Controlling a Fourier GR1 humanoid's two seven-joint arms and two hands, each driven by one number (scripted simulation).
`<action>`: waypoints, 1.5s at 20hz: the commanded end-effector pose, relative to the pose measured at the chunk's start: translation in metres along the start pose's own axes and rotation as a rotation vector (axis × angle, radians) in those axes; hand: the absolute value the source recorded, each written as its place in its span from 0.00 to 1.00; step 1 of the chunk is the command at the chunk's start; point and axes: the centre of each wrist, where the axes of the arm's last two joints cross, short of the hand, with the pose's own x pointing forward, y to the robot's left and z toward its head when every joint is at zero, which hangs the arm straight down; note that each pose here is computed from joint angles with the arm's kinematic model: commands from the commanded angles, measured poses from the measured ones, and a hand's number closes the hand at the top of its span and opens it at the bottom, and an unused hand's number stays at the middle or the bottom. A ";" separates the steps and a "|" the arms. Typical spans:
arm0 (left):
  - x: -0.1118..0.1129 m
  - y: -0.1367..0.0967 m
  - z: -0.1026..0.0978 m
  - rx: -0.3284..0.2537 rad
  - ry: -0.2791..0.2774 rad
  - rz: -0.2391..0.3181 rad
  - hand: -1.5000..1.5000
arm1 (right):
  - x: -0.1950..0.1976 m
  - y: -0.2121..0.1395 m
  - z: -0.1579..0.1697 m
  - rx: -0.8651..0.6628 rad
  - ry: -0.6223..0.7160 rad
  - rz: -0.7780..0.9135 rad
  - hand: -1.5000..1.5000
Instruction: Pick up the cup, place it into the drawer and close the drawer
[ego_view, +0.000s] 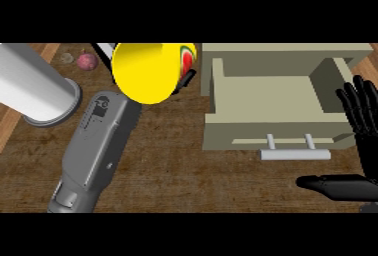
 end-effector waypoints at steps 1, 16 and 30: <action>0.008 -0.026 -0.028 -0.018 0.026 -0.033 1.00 | 0.004 0.009 -0.005 0.008 0.012 -0.011 0.00; 0.009 -0.099 -0.068 0.014 0.216 -0.067 1.00 | 0.009 0.001 -0.011 0.003 -0.028 -0.015 0.00; -0.030 -0.104 -0.045 -0.032 0.354 -0.261 1.00 | -0.008 0.016 -0.015 0.035 -0.033 -0.032 0.00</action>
